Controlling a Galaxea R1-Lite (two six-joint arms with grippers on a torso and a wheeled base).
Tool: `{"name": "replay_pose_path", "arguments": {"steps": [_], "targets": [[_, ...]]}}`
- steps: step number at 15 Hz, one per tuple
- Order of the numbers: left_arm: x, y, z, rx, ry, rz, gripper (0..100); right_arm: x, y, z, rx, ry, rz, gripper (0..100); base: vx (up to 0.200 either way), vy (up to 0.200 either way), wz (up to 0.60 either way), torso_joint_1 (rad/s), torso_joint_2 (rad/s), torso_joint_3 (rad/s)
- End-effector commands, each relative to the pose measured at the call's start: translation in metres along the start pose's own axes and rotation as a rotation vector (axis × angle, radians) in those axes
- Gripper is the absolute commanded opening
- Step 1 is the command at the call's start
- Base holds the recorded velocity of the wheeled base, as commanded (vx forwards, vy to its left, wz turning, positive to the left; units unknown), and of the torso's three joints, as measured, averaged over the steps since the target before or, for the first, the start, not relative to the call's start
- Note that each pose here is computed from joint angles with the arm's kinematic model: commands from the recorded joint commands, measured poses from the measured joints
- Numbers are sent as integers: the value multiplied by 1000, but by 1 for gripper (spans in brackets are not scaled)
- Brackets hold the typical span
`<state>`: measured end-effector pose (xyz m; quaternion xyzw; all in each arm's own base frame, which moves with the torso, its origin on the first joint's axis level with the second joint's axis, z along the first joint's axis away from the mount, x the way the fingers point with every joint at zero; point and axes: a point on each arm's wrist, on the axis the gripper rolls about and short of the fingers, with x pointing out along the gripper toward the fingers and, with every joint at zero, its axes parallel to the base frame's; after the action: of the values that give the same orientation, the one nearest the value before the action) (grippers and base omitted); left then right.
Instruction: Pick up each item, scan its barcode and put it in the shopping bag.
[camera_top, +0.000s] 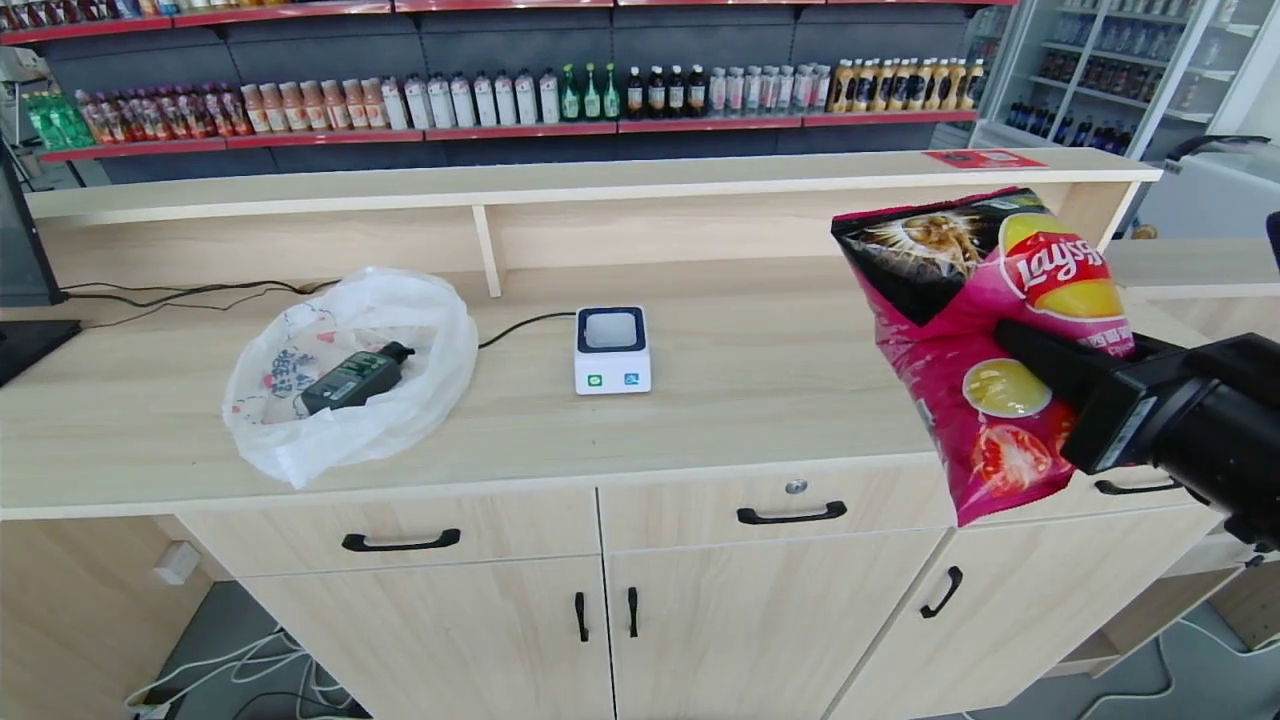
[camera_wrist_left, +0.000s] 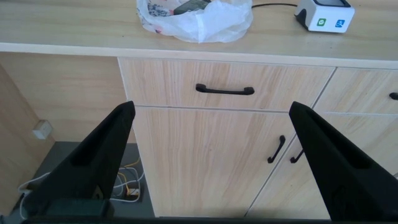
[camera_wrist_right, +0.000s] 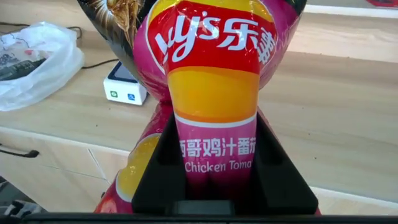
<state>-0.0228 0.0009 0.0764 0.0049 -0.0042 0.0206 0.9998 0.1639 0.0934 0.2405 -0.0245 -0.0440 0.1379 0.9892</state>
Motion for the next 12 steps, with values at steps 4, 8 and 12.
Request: {"name": "replay_pose_path", "arguments": {"steps": [4, 8, 12], "targets": [[0, 0, 0, -4, -1, 2, 100, 5, 1, -1, 9, 5, -2, 0, 0, 200, 0, -13, -4, 5], [0, 0, 0, -5, -1, 0, 100, 5, 1, 1, 9, 0, -12, 0, 0, 200, 0, 18, 6, 0], [0, 0, 0, -15, -4, 2, 100, 42, 3, 12, 14, -19, -43, 0, 0, 200, 0, 6, 1, 2]]}}
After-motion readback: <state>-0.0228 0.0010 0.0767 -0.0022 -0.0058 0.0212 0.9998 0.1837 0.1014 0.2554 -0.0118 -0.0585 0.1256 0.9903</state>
